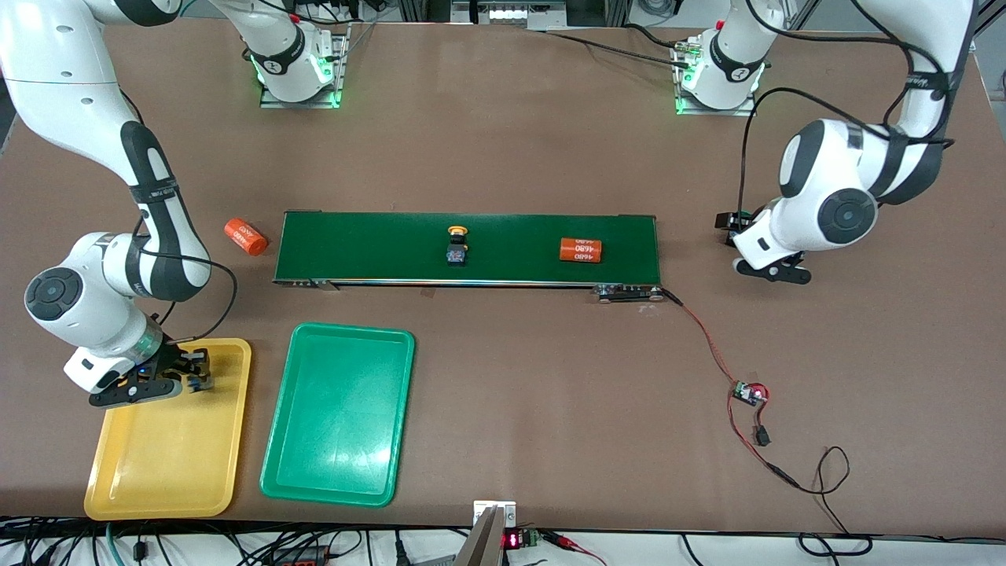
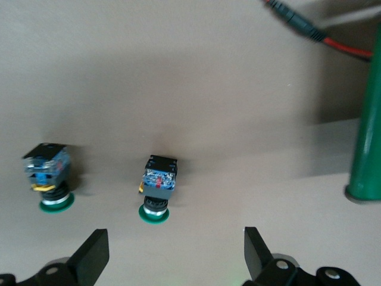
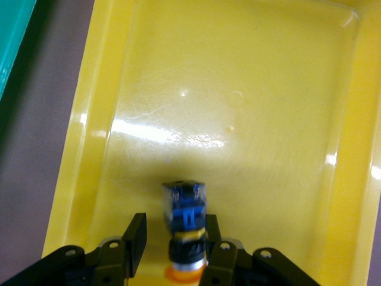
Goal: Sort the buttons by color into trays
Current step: 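Drop the button into the yellow tray while the left gripper releases cylinder, then grasp a belt button with the right gripper while the left gripper carries button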
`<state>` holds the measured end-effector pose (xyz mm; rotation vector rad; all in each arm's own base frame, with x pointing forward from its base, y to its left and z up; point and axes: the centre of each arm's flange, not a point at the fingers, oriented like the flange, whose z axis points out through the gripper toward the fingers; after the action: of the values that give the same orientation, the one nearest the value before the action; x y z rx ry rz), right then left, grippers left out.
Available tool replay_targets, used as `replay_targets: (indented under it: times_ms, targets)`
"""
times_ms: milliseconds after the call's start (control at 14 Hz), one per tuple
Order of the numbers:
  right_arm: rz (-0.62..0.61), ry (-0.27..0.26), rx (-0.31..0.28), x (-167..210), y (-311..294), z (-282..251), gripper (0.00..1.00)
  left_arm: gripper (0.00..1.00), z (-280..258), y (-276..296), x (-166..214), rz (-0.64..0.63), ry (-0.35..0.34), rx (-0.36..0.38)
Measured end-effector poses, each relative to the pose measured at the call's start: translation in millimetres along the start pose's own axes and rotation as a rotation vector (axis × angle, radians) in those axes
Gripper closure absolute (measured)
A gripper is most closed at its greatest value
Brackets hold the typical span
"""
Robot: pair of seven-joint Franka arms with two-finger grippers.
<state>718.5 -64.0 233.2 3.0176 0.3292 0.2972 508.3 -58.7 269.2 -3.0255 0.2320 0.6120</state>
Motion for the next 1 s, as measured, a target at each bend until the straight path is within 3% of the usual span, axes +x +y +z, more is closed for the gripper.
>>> replay_targets:
  times_ms: [214,356,570,712,784,997]
  targets:
    - [-0.001,0.002,0.0,1,-1,0,0.26,0.0,37,-6,3,0.079,0.053,-0.006]
    - [-0.012,0.016,0.001,6,-10,-7,0.0,0.0,63,-18,0,0.138,0.059,-0.01]
    - [0.063,0.019,0.013,17,-39,-33,0.0,0.0,78,-16,-5,0.155,0.045,-0.012]
    - [0.122,-0.029,0.025,19,-72,-65,0.0,0.0,87,-13,-4,0.166,0.078,-0.005]
    - [0.184,-0.084,0.029,13,-94,-91,0.0,0.0,99,-14,-4,0.176,0.084,0.004]
    - [0.241,-0.113,0.036,-3,-134,-126,0.0,0.04,114,-17,-5,0.172,0.066,0.0]
